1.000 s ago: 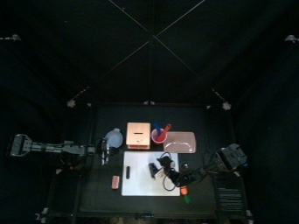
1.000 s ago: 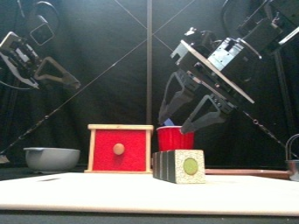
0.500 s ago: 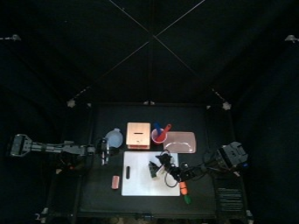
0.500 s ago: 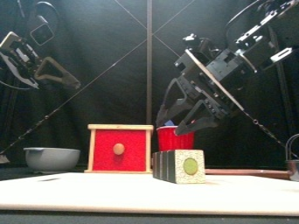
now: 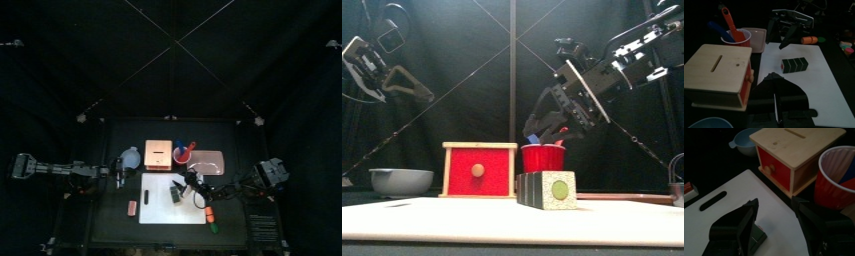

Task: Place sushi on board then cut the sushi with the knife then place the pieces on the plate
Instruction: Pick knife at handle with right hand

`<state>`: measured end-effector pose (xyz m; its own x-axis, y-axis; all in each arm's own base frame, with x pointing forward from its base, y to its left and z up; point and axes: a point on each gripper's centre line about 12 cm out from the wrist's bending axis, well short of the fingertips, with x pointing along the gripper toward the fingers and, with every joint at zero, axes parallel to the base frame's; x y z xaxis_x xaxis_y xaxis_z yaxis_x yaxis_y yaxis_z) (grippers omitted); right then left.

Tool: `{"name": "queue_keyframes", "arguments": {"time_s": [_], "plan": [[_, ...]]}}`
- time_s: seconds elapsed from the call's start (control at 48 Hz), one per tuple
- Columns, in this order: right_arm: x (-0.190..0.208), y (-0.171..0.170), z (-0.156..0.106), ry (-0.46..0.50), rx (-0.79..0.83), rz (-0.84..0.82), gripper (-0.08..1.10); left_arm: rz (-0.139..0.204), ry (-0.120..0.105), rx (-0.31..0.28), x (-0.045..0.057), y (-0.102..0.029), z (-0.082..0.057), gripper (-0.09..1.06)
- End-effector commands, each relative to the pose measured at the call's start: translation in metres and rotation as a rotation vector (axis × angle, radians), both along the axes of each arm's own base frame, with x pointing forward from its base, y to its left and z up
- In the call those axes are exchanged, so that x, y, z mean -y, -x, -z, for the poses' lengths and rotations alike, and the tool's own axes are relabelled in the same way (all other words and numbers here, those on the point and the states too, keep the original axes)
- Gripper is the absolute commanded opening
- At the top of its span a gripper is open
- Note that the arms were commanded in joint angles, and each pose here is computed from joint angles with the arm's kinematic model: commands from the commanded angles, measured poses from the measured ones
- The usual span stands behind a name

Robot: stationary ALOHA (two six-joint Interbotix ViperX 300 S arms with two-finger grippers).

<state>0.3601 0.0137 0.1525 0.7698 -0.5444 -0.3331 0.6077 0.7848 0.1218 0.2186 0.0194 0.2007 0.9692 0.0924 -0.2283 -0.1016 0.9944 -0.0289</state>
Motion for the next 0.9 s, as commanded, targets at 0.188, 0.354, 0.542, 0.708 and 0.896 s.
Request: {"name": "queue_keyframes", "arguments": {"time_s": [0.188,0.354,0.542,0.708,0.896], "plan": [[0.017,0.011,-0.025,0.072,0.062,-0.028,0.89,-0.016,0.017,0.02,-0.002,-0.003,-0.006,0.0],[0.023,0.021,-0.034,0.155,0.092,-0.062,0.89,-0.019,0.019,0.017,-0.002,-0.002,-0.005,0.0],[0.039,0.035,-0.047,0.247,0.126,-0.091,0.89,-0.03,0.023,0.017,-0.005,-0.002,-0.005,0.0],[0.051,0.046,-0.056,0.35,0.147,-0.132,0.89,-0.048,0.038,0.02,-0.007,-0.002,-0.005,0.0],[0.063,0.056,-0.062,0.432,0.156,-0.159,0.89,-0.067,0.058,0.024,-0.009,-0.002,-0.006,0.0]]}}
